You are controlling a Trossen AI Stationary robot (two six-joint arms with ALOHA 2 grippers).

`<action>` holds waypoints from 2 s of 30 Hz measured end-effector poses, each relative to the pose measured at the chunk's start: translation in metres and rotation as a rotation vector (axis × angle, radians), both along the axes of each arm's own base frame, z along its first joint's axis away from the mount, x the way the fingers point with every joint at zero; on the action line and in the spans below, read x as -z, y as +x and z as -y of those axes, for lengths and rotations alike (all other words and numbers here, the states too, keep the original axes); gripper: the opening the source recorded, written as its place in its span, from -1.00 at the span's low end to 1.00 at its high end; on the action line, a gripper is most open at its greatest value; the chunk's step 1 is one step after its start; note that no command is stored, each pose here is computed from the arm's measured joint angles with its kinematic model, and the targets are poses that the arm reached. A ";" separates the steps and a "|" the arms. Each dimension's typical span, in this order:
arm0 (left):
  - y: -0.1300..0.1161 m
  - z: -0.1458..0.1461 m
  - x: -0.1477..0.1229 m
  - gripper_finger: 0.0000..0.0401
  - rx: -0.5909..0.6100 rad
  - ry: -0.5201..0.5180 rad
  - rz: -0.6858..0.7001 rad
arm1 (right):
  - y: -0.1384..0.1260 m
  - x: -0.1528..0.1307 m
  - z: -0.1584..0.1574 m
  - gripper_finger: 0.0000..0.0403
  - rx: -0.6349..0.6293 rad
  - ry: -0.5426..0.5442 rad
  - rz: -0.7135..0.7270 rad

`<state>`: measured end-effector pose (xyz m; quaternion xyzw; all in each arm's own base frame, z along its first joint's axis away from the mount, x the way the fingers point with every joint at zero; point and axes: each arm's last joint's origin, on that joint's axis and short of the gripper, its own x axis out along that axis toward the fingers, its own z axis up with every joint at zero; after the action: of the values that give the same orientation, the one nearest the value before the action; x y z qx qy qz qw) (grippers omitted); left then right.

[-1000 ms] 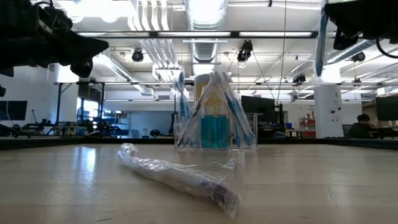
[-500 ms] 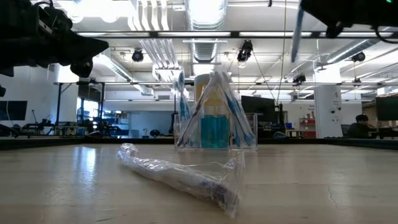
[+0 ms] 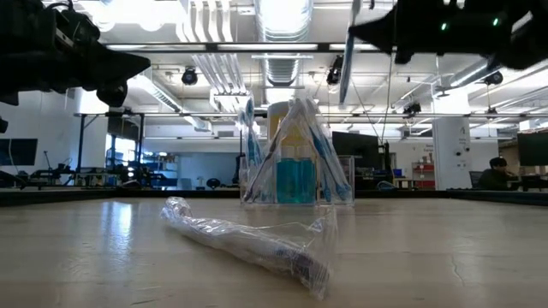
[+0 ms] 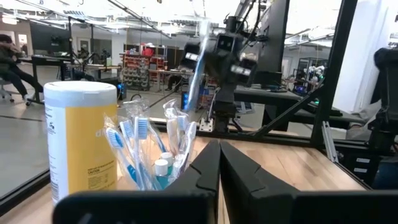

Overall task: Pick & Place toothbrushing station
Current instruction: Put the blue toothbrush into the transparent organizer, then put the violet toothbrush into the transparent organizer

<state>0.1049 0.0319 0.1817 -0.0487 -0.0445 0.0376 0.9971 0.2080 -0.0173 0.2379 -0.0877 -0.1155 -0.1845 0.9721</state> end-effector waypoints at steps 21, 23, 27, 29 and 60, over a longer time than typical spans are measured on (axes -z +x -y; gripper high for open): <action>0.000 0.000 0.001 -0.95 0.000 -0.004 -0.011 | 0.035 0.087 0.018 -0.94 0.103 0.200 -0.187; 0.000 0.000 0.001 -0.94 0.000 -0.004 -0.011 | 0.039 0.093 0.019 -0.94 0.126 0.210 -0.191; 0.000 0.000 0.001 -0.94 0.001 -0.009 -0.011 | 0.045 0.106 0.020 -0.94 0.145 0.224 -0.206; 0.000 0.000 0.001 -0.95 0.000 -0.010 -0.011 | 0.047 0.111 0.020 -0.94 0.153 0.230 -0.218; 0.000 0.000 0.003 -0.95 0.001 -0.016 -0.034 | 0.033 0.071 0.015 -0.14 0.203 0.408 -0.239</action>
<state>0.1052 0.0320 0.1782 -0.0558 -0.0271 0.0386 0.9973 0.2412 -0.0320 0.1672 0.0781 0.0494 -0.2891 0.9528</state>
